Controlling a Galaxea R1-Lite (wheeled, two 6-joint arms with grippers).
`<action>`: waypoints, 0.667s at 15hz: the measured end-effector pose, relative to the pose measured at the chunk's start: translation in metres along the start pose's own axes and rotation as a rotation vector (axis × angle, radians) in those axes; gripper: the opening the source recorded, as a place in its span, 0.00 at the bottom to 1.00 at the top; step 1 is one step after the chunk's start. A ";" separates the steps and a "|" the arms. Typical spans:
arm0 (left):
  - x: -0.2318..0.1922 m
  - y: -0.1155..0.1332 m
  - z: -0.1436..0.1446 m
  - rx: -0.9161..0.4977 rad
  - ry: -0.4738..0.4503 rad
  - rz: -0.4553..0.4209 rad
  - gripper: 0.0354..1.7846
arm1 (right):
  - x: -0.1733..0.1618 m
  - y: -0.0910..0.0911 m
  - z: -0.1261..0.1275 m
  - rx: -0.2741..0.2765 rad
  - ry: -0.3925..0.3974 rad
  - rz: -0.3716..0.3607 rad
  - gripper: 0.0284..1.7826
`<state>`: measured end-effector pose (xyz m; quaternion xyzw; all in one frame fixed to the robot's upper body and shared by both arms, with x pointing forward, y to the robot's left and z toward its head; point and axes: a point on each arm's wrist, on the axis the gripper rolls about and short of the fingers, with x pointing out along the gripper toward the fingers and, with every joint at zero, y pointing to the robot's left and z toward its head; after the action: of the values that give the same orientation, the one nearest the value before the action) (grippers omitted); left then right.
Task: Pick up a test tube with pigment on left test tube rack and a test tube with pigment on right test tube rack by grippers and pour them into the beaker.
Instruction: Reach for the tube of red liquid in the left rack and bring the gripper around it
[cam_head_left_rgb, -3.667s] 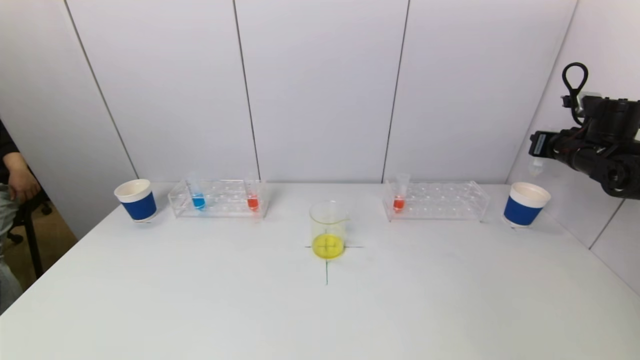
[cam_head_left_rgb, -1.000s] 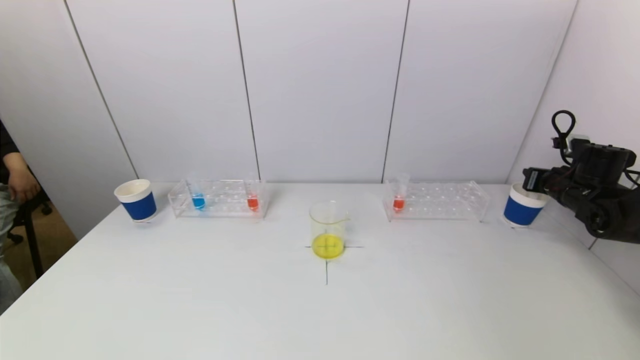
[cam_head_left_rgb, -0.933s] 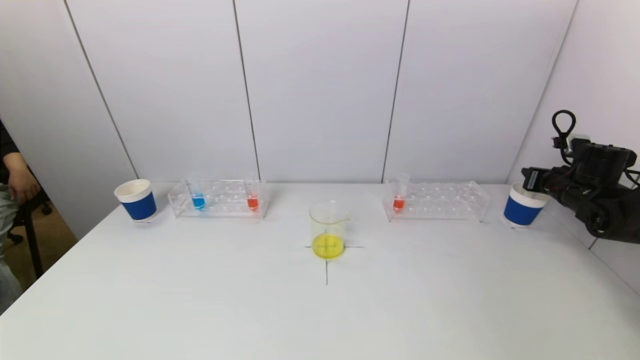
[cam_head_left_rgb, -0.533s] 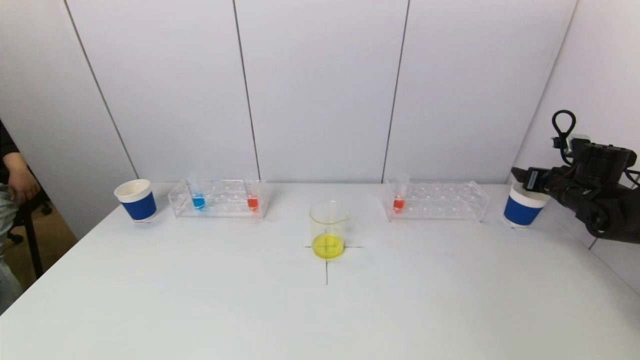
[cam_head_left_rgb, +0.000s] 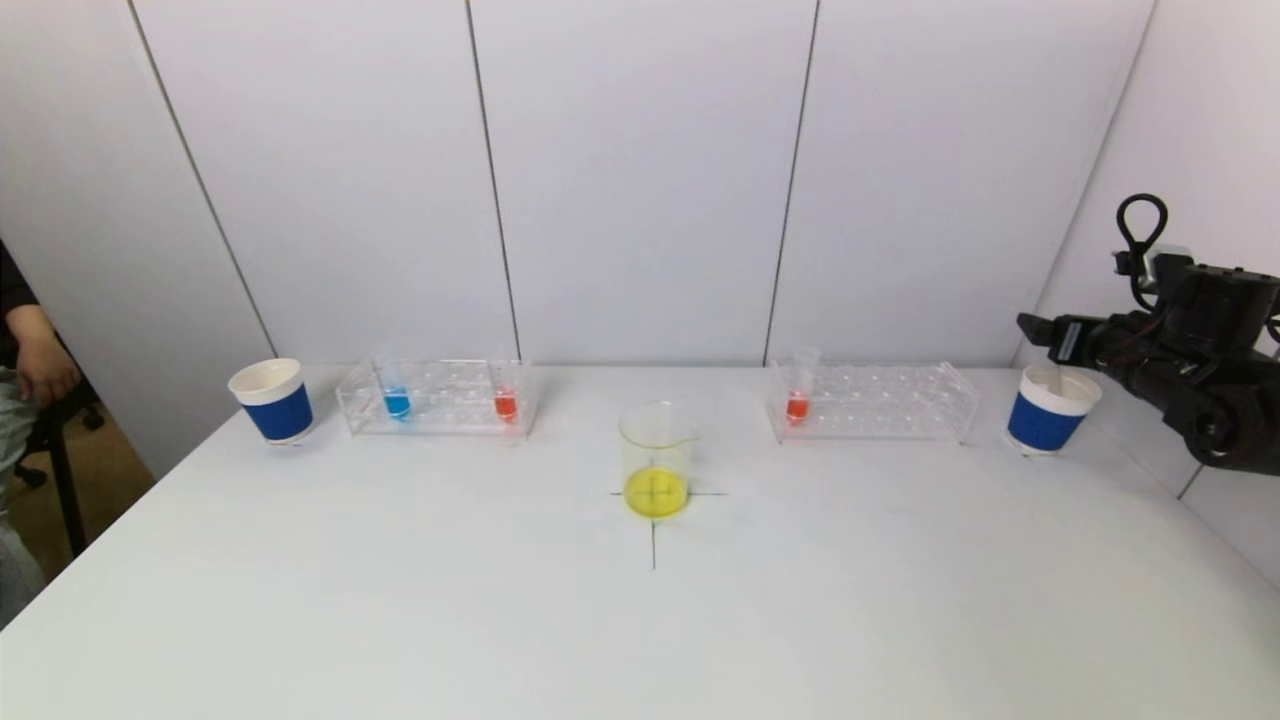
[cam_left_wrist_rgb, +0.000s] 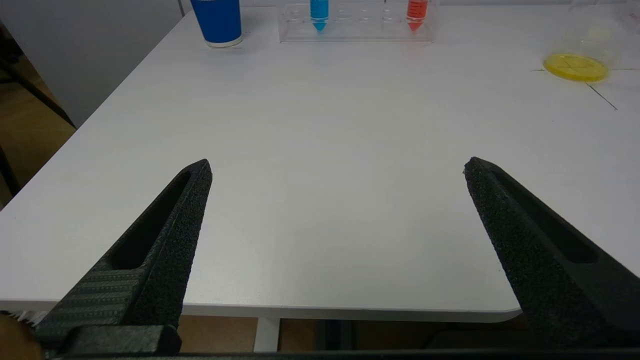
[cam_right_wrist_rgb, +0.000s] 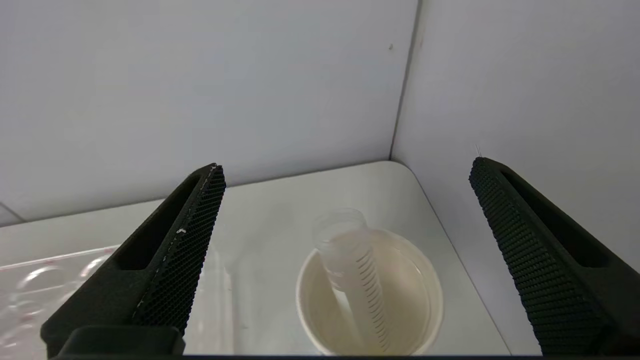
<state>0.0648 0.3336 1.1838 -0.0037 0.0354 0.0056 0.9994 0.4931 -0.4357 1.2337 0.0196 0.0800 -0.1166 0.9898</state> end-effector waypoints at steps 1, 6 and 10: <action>0.000 0.000 0.000 0.000 0.000 0.000 0.99 | -0.008 0.005 0.007 -0.001 -0.012 0.012 1.00; 0.000 0.000 0.000 0.000 0.000 0.000 0.99 | -0.071 0.036 0.040 0.031 -0.071 0.098 1.00; 0.000 0.000 0.000 0.000 0.000 0.000 0.99 | -0.123 0.050 0.049 0.031 -0.116 0.127 1.00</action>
<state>0.0648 0.3336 1.1838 -0.0035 0.0354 0.0058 0.9994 0.3937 -0.3623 1.3035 0.0332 0.0193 -0.0558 0.9977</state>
